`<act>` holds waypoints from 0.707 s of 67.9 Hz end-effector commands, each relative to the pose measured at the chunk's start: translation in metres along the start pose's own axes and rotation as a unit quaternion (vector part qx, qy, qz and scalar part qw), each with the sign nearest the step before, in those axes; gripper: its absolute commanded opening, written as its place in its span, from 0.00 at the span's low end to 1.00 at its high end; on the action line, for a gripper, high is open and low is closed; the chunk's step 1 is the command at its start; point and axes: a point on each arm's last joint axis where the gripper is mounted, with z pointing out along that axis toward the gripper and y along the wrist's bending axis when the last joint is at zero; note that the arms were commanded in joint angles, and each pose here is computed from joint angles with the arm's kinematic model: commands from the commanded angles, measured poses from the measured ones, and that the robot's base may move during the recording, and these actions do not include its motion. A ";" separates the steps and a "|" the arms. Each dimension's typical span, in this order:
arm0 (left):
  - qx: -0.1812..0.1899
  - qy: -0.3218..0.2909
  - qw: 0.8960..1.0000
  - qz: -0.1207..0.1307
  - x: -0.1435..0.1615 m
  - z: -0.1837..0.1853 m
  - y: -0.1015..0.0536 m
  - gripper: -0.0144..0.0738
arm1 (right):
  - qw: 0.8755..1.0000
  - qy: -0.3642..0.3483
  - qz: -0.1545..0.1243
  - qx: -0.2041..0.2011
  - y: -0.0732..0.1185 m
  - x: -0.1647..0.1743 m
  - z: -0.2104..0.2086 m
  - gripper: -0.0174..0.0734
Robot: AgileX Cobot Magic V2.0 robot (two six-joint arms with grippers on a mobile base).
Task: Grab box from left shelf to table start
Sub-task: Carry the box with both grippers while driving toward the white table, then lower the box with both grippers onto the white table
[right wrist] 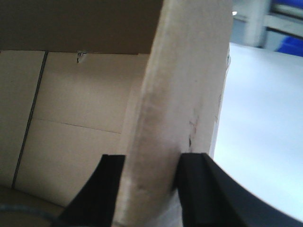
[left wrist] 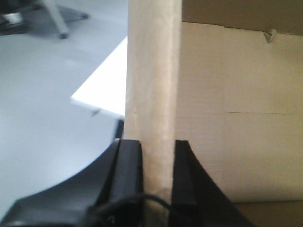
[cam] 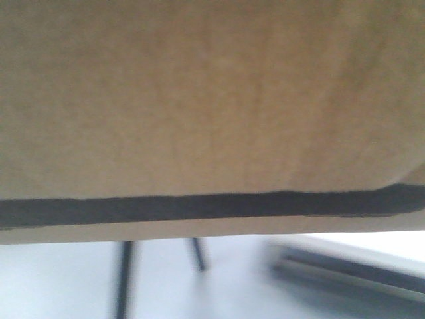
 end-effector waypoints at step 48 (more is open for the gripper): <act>-0.010 -0.069 0.998 0.001 -0.012 0.007 0.003 0.05 | 0.996 -0.082 -0.037 0.018 -0.001 -0.021 -0.007 0.26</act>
